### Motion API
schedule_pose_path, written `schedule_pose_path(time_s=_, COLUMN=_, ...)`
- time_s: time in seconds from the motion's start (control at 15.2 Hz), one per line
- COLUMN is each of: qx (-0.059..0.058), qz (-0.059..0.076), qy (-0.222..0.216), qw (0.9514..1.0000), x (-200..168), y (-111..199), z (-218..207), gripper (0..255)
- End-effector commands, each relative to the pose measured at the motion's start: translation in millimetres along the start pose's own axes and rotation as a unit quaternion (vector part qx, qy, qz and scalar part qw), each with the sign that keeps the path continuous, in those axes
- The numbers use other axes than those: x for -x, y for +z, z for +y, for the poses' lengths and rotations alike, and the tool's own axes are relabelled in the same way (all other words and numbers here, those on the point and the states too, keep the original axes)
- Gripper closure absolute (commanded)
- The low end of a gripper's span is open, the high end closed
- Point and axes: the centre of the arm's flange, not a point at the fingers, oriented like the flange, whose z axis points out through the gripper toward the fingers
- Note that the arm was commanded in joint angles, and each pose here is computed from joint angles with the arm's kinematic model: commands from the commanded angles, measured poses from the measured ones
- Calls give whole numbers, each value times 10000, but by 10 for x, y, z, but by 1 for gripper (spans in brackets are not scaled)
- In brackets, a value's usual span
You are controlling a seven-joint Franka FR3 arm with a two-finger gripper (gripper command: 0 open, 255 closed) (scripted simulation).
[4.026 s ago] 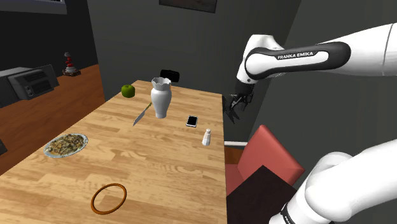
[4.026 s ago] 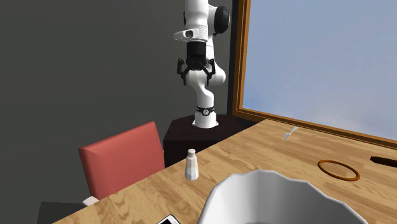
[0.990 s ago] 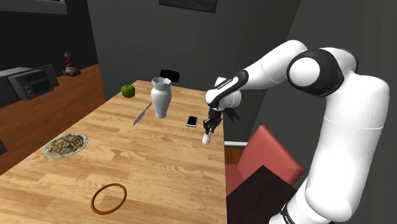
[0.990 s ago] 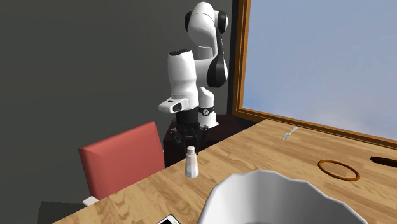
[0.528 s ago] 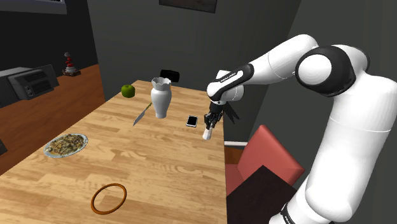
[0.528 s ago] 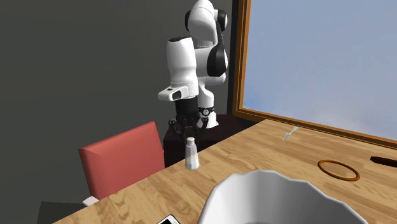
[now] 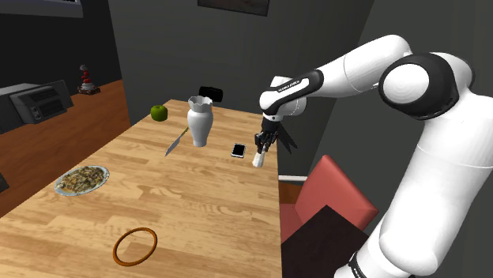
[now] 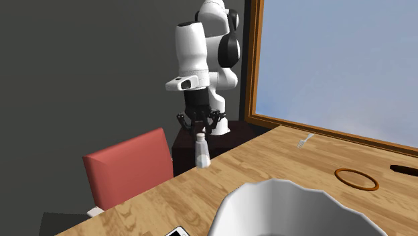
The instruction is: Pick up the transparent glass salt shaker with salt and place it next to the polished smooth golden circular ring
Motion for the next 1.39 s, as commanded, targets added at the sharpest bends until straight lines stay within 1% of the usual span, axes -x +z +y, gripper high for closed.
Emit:
schedule_pose_path(time_s=0.0, qx=0, qz=-2, qy=0, qw=10000, x=2, y=-104, z=-5, gripper=255)
schedule_pose_path(time_s=0.99, qx=0, qz=-2, qy=0, qw=10000, x=-3, y=-893, z=-76, gripper=255)
schedule_pose_path(time_s=1.06, qx=0, qz=-2, qy=0, qw=10000, x=-3, y=-902, z=-76, gripper=255)
schedule_pose_path(time_s=1.32, qx=0, qz=-2, qy=0, qw=10000, x=147, y=-860, z=-581, gripper=255)
